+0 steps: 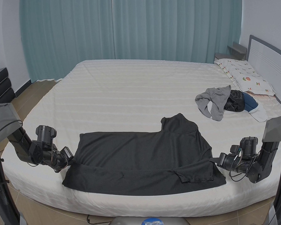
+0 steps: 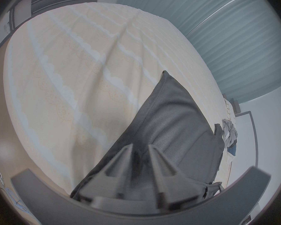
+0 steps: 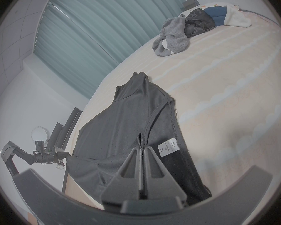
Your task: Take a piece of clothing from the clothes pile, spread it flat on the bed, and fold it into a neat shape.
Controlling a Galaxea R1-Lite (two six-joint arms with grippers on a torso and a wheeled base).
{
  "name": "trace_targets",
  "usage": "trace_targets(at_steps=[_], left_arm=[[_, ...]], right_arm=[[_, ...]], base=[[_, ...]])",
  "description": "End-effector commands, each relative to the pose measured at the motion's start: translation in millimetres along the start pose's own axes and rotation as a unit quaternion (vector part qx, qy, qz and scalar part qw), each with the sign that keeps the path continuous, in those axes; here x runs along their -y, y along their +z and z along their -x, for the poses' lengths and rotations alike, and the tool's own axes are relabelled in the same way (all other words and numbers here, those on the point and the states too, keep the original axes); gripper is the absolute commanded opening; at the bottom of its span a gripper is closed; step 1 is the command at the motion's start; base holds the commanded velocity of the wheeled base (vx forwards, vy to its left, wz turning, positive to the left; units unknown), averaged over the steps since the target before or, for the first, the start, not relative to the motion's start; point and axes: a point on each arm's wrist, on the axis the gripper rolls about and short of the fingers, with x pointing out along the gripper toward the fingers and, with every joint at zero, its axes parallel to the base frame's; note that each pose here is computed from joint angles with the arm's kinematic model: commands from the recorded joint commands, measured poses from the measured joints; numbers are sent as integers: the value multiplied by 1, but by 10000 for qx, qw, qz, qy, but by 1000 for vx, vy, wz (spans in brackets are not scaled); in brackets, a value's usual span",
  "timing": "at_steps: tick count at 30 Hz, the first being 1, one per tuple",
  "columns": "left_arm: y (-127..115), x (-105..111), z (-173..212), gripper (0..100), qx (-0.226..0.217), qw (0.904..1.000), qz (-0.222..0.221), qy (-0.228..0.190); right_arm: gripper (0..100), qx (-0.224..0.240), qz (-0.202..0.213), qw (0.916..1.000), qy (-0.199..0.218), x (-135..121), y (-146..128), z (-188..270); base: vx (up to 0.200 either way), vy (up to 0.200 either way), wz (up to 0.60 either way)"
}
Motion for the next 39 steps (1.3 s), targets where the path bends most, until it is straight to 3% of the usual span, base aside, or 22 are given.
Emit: trace_targets(at_steps=[1,2,9,14,21,39], left_arm=[[-2,-1,-4,100,-57,10000,8,30],[-2,-1,-4,100,-57,10000,8,30],[-1,-1,-3,100,-22,10000,15,31],[0,-1,3,100,34,9999,94,-4],[5,4,5,100,127,9989,447,-112],[12,10,11,100,268,9984,444,-240]], right_arm=[[0,-76,-33,10000,-31,3,-4,-5],[100,-79,-33,10000,-24,4,-4,-5],[100,26,-27,10000,7,3,1,-2],[100,106,-400,9991,58,0,5,0],[100,190,-620,9978,126,-3,9,2],[100,201,-732,9970,138,-2,10,1]], base=[[0,0,0],[0,0,0],[0,0,0],[0,0,0],[86,0,0],[0,0,0]])
